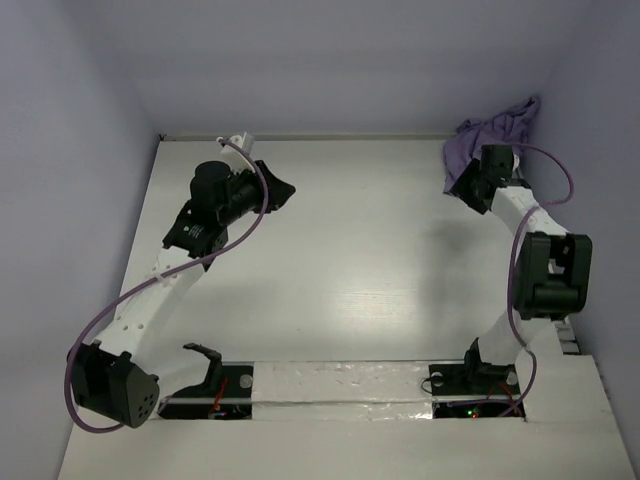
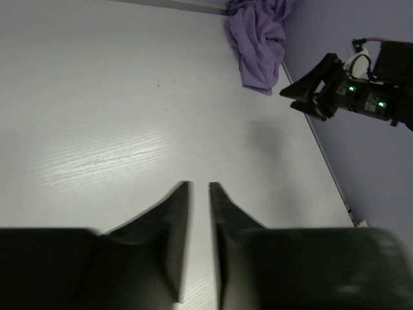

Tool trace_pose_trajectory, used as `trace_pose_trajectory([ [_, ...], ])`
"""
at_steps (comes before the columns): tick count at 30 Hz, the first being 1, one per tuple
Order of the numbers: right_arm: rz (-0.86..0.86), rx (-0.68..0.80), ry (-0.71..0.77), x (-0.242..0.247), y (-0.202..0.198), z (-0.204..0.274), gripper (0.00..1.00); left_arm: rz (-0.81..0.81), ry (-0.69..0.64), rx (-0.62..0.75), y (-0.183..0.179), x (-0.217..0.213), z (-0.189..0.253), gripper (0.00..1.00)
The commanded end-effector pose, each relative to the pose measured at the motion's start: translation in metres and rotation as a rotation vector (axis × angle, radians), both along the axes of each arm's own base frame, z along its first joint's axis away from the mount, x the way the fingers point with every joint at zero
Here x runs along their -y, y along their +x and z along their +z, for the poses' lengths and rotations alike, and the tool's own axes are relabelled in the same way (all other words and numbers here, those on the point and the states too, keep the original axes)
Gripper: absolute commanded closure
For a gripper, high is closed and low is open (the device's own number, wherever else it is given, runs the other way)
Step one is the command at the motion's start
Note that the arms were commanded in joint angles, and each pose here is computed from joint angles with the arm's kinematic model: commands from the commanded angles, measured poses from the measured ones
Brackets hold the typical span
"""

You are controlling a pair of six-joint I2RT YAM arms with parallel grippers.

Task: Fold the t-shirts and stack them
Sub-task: Grab crumpled tshirt from the corner of the board with the right arm

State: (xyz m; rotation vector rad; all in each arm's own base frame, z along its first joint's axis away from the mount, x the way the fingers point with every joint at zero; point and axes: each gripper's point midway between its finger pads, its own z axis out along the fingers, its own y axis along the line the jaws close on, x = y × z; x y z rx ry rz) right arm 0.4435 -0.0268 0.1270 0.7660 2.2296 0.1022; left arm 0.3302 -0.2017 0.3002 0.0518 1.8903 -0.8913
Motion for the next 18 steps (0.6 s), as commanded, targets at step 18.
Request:
trace_pose_trajectory([
  [18, -0.111, -0.042, -0.004, 0.039, 0.107, -0.065, 0.49, 0.041, 0.018, -0.036, -0.015, -0.011, -0.02, 0.66],
])
